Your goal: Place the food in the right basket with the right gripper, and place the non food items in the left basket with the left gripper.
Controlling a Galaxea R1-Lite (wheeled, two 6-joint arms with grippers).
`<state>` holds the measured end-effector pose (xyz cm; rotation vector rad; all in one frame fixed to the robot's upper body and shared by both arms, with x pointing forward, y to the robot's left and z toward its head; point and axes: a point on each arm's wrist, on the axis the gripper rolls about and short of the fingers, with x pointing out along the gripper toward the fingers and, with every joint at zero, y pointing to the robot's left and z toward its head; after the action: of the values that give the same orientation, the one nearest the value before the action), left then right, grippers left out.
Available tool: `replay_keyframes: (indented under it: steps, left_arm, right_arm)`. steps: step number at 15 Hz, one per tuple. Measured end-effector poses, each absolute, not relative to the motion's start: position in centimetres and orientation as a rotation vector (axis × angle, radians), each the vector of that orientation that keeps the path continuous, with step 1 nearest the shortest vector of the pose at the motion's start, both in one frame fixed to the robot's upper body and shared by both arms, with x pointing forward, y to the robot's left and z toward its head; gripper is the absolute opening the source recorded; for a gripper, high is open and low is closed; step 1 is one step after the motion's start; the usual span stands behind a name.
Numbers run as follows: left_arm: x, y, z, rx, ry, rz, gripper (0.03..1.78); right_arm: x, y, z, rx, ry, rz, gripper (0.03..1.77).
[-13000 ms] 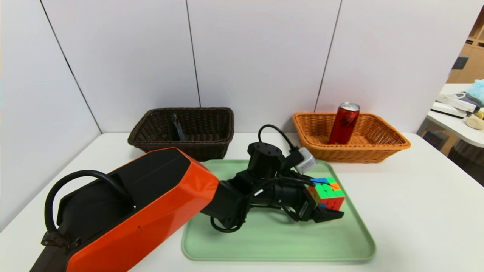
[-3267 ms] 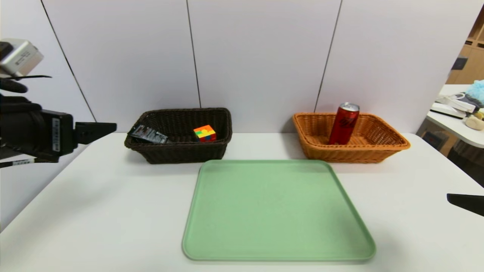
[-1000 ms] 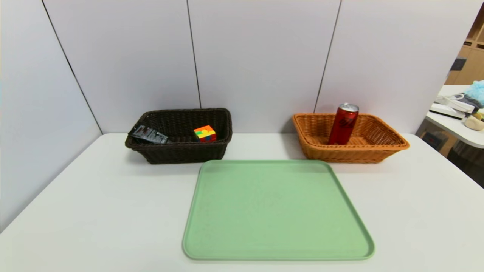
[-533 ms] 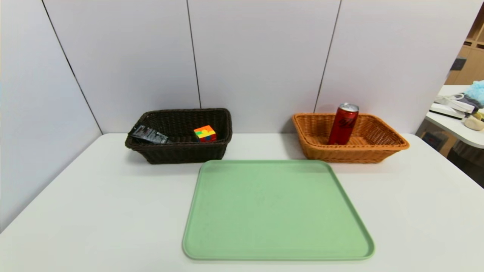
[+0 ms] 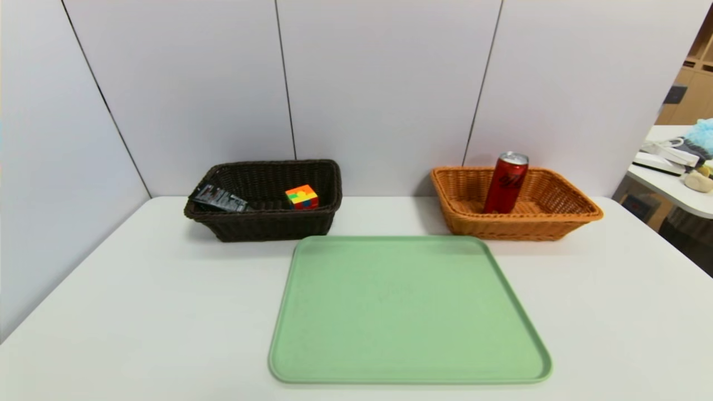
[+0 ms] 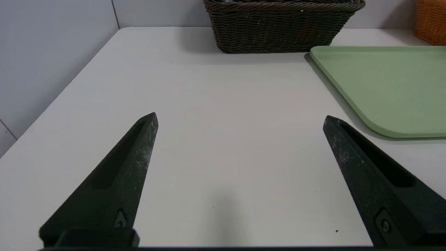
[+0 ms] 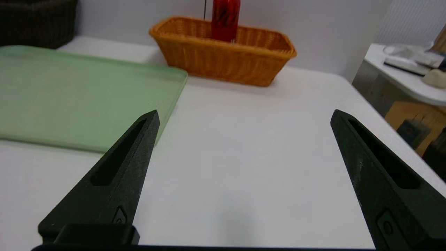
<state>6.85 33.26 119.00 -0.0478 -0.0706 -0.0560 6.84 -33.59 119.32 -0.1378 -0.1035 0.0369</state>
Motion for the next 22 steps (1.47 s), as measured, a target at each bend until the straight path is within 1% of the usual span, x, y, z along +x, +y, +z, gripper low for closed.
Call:
replay_keyframes:
  steps: [2,4,6,8,12,22]
  left_arm:
    - [6.87,33.37,118.80,-0.061,-0.053,-0.005,1.69]
    - [6.89,33.42,118.33,-0.045,-0.010,0.019,1.69]
    - [6.88,33.34,118.24,0.004,0.001,-0.018,1.69]
    - [6.88,33.35,118.32,-0.017,-0.005,-0.012,1.69]
    - [6.89,33.42,118.32,-0.081,-0.008,0.017,1.69]
    - [6.89,33.42,118.34,-0.084,-0.008,0.019,1.69]
  right_arm:
    - [6.89,-33.58,118.26,-0.127,-0.003,0.050,1.69]
    - [6.89,-33.58,118.20,-0.100,0.003,0.051,1.69]
    - [6.90,-33.59,118.18,-0.057,0.005,0.044,1.69]
    - [6.90,-33.60,118.20,-0.004,0.004,0.038,1.69]
    - [6.90,-33.61,118.20,0.001,0.004,0.033,1.69]
    - [6.90,-33.62,118.19,0.003,0.004,0.031,1.69]
